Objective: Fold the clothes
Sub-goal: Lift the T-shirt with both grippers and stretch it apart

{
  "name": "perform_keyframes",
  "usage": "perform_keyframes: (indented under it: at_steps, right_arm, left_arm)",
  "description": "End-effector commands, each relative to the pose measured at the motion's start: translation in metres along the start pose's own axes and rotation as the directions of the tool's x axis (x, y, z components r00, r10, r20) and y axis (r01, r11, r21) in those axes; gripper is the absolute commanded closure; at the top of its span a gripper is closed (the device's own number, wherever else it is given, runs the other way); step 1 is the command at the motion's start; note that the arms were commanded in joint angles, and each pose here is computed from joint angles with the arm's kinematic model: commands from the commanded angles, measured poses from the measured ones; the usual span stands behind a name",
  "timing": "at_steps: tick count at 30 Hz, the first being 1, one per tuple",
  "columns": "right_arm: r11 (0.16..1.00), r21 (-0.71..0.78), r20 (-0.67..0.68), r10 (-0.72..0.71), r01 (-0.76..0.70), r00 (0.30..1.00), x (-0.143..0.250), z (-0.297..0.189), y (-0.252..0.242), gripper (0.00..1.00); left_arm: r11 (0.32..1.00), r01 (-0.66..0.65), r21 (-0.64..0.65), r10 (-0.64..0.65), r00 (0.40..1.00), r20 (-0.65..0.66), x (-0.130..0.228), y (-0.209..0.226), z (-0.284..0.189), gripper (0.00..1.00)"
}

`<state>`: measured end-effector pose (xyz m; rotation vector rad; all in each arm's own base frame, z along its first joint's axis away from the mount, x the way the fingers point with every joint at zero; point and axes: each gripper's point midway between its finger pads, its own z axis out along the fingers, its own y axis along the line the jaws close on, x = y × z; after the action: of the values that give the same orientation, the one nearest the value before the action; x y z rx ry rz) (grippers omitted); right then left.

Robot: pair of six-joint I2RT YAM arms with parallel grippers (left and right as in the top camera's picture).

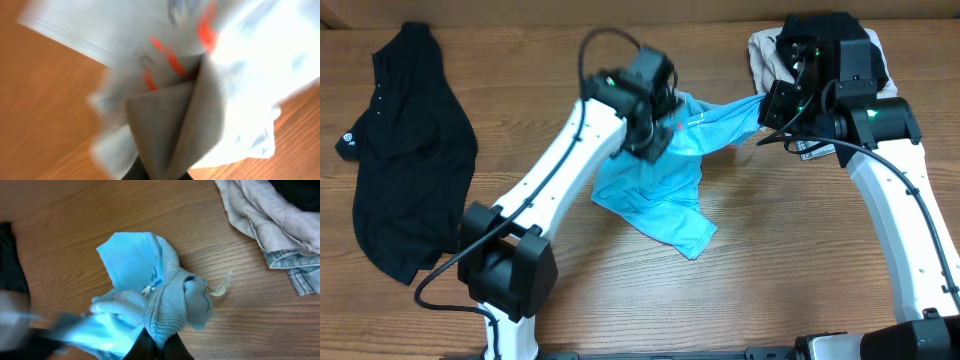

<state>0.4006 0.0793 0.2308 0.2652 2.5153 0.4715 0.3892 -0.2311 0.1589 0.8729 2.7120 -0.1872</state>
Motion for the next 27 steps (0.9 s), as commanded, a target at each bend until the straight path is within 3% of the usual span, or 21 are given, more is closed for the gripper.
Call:
perform_keyframes:
  at_steps: [1, 6, 13, 20, 27]
  right_arm:
    - [1.000, 0.025, 0.022, 0.002, -0.002, 1.000, -0.005, -0.004, -0.006, 0.96]
    - [0.999, 0.019, 0.077, 0.047, -0.048, 0.996, -0.020, -0.021, -0.012, 0.96]
    - [0.998, 0.009, 0.194, 0.051, -0.054, 0.980, -0.040, -0.083, -0.011, 0.96]
    - [0.999, -0.029, 0.297, 0.035, -0.027, 0.954, -0.034, -0.141, 0.003, 0.96]
    - [0.997, -0.076, 0.419, 0.016, 0.018, 0.908, -0.019, -0.203, 0.018, 0.96]
  left_arm:
    - [0.985, 0.051, -0.162, -0.029, 0.991, 0.134, -0.030, 0.033, -0.067, 0.96]
    - [0.916, 0.129, -0.379, -0.038, 0.970, 0.240, -0.038, 0.074, -0.148, 0.96]
    - [0.795, 0.303, -0.525, -0.094, 0.918, 0.386, -0.031, 0.118, -0.227, 0.96]
    - [0.710, 0.497, -0.499, -0.107, 0.777, 0.621, -0.011, 0.145, -0.327, 0.96]
    - [0.615, 0.641, -0.459, -0.054, 0.615, 0.787, 0.043, 0.144, -0.427, 0.96]
